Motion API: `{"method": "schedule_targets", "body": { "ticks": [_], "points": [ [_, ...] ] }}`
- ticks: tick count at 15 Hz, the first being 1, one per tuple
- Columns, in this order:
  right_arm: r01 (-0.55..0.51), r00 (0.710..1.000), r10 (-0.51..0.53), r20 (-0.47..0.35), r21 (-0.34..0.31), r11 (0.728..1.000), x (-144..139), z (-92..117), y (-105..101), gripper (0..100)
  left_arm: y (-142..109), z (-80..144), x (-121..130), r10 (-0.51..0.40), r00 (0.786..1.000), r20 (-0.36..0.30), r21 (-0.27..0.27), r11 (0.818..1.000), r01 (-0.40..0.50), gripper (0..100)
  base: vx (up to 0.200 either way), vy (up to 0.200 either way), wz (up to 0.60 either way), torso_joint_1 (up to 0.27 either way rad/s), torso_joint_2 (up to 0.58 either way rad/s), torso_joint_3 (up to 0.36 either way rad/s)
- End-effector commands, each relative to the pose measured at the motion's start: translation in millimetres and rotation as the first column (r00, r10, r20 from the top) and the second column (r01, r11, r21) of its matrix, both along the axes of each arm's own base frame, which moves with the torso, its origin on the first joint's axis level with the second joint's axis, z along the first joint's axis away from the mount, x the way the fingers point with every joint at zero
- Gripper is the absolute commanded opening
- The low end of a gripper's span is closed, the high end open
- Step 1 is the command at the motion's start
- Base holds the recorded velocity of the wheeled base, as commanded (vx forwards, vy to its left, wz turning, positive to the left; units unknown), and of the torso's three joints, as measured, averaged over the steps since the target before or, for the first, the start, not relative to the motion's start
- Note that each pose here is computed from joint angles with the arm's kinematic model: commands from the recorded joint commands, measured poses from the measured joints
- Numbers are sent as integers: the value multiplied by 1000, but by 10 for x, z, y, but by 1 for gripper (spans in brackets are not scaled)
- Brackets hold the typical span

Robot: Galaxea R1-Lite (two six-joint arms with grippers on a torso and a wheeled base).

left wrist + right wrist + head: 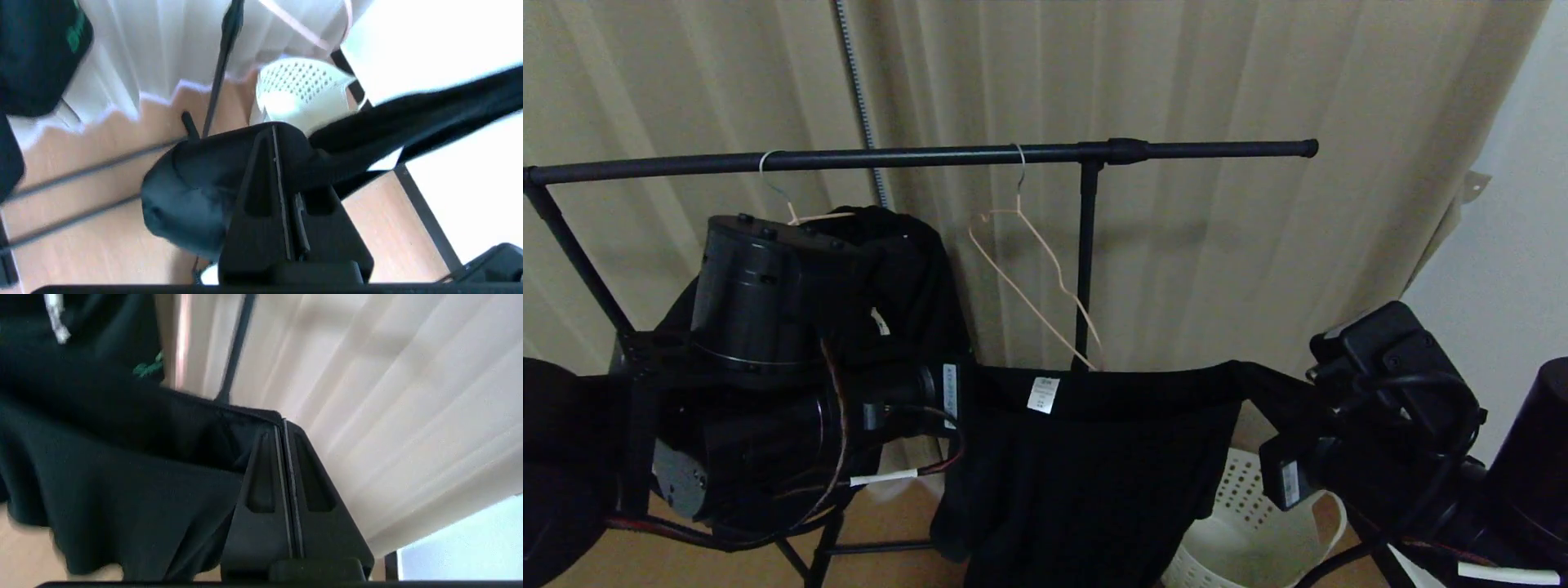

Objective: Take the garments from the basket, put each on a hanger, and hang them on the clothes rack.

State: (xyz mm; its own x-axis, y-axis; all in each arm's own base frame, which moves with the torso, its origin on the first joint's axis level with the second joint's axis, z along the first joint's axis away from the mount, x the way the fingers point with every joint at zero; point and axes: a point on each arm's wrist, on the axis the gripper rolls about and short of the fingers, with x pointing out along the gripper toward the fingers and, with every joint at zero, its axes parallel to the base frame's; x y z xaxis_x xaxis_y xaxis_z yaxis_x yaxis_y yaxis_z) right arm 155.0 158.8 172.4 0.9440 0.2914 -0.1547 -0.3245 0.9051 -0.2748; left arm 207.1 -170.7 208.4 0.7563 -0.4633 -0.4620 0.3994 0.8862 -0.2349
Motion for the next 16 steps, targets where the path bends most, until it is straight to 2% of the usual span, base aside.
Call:
{"method": "schedule_targets", "body": {
  "ticks": [1,2,3,5,6,8,10,13,16],
  "points": [
    [-10,1000,10,-14,-13,1000,-19,-49,5,0,-61,109,51,-12,999,35,-8,1000,12,0,0,0,0,0,0,0],
    [-20,1000,19,-22,-20,1000,-36,-79,11,0,-94,145,76,-19,999,42,-4,1000,19,0,0,0,0,0,0,0],
    [-39,999,39,-32,-26,999,-49,-109,20,100,-122,176,90,-21,999,45,-3,1000,21,0,0,0,0,0,0,0],
    [-75,996,72,-53,-39,996,-71,-162,6,100,-154,211,113,-24,999,46,-3,1000,25,0,0,0,0,0,0,0],
    [-134,987,128,-94,-58,989,-124,-268,-25,100,-197,264,157,-23,998,59,-12,1000,23,0,0,0,0,0,0,0],
    [-188,976,180,-119,-64,980,-173,-329,-35,100,-224,294,174,-26,997,68,-18,999,27,0,0,0,0,0,0,0],
    [-287,952,275,-136,-76,955,-210,-358,-30,100,-233,294,166,-24,997,70,-16,1000,25,0,0,0,0,0,0,0],
    [-409,910,391,-139,-139,902,-234,-386,-22,100,-239,299,161,-5,997,78,-9,1000,6,0,0,0,0,0,0,0],
    [-433,900,424,-100,-110,894,-161,-276,95,100,-234,269,143,-6,997,71,-1,1000,6,0,0,0,0,0,0,0]
  ]
}}
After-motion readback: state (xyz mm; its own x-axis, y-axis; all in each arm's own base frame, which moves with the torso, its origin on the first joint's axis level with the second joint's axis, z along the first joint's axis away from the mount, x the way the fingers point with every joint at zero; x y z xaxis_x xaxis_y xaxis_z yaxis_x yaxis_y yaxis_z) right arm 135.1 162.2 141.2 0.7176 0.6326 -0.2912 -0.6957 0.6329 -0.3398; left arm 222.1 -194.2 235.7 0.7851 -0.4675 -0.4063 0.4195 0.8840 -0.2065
